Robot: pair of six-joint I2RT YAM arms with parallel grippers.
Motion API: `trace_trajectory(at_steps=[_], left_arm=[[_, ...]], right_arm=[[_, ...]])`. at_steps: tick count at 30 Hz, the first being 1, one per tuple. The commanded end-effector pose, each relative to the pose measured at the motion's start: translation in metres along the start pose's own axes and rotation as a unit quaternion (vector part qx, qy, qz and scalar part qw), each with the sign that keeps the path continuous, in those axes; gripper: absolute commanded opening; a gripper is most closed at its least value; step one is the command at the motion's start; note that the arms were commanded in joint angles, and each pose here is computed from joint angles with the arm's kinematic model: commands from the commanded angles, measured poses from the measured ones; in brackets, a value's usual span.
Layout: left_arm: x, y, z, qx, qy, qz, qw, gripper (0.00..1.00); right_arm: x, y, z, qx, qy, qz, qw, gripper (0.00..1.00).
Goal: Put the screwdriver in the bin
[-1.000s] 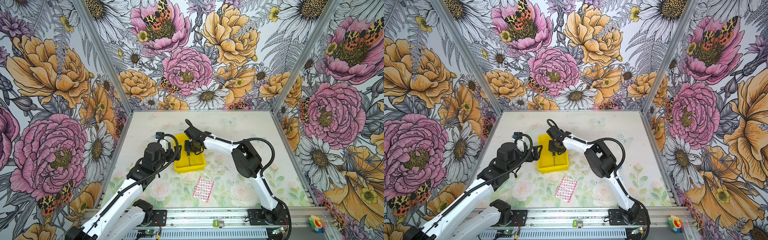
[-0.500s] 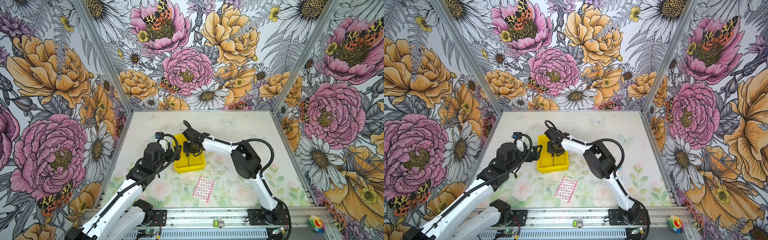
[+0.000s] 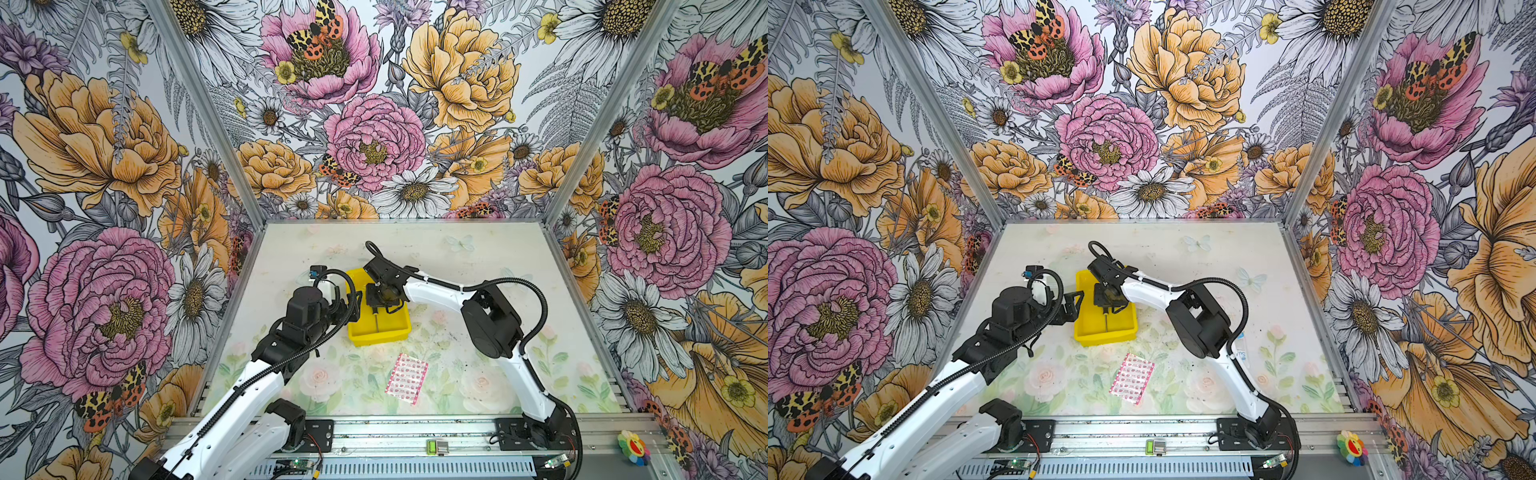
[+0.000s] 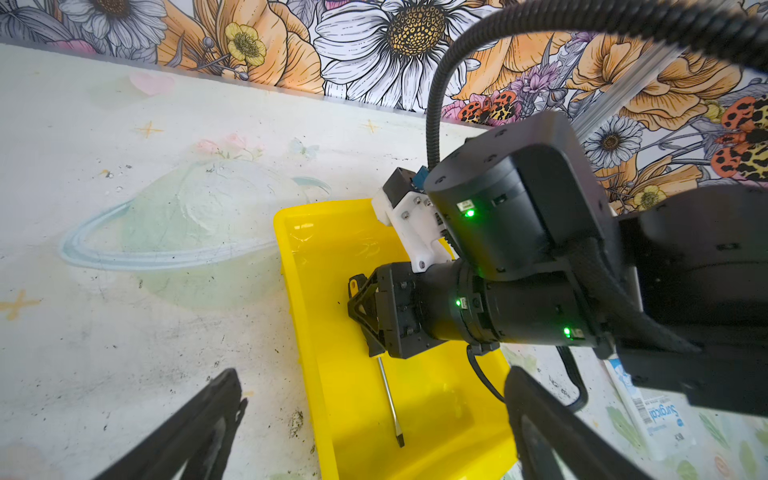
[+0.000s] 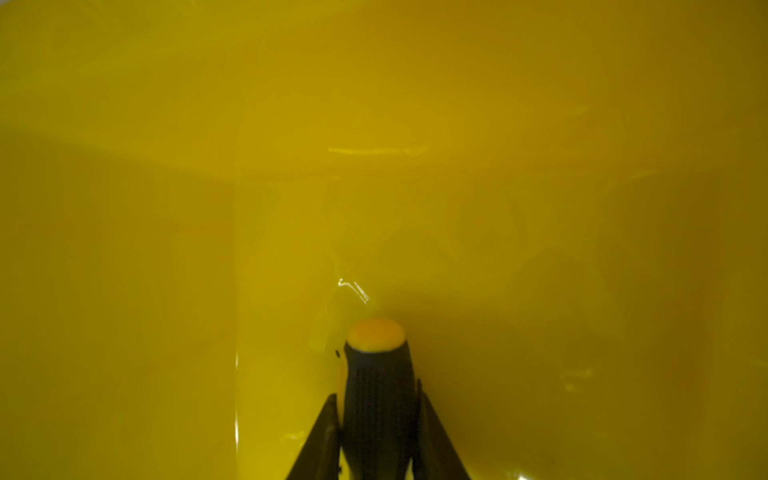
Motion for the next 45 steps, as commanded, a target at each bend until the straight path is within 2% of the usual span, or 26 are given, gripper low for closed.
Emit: trace_trajectory(at_steps=[1,6,12,17,24,29,34,38,42,45], left_arm=[[0.005,0.004,-0.004,0.012,-0.008,-0.002,1.0,0.99],[0.009,0.01,-0.009,0.026,-0.016,-0.001,1.0,0.99],[0.009,0.013,-0.011,0.025,-0.018,-0.008,0.999,0.99],[0.012,0.022,-0.014,0.027,-0.021,-0.029,0.999,0.99],[0.015,0.045,-0.014,0.003,-0.017,-0.103,0.995,0.99],[0.018,0.06,-0.018,0.014,-0.025,-0.137,0.99,0.99],[0.021,0.078,-0.022,0.012,-0.042,-0.189,0.981,0.99],[0.016,0.088,-0.024,0.01,-0.048,-0.207,0.977,0.99],[0.01,0.094,-0.032,-0.017,-0.072,-0.198,0.977,0.99],[0.005,0.099,-0.04,-0.037,-0.103,-0.188,0.976,0.99]], right_arm=[[0.011,0.002,-0.003,0.002,-0.011,0.01,1.0,0.3],[0.019,0.003,-0.009,0.003,-0.023,0.012,1.0,0.31],[0.034,0.009,-0.016,0.024,-0.039,0.01,0.999,0.44],[0.055,0.011,-0.024,0.058,-0.057,0.005,0.997,0.49],[0.117,0.014,-0.049,0.16,-0.12,0.014,0.98,0.57],[0.171,-0.003,-0.05,0.195,-0.16,0.045,0.967,0.72],[0.227,-0.063,-0.052,0.171,-0.21,0.154,0.95,0.9],[0.247,-0.096,-0.041,0.149,-0.227,0.185,0.945,0.99],[0.277,-0.122,-0.025,0.131,-0.264,0.203,0.934,1.0],[0.3,-0.159,-0.007,0.082,-0.298,0.245,0.919,0.99]])
Point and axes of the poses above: each gripper's point midway between its finger pads, its own x axis back along the fingers, its own y axis along the line the jaws close on, z = x × y, the point moved 3 cm from there along x, back along the fingers, and after that the axes turned 12 degrees about x, right-handed, at the moved point
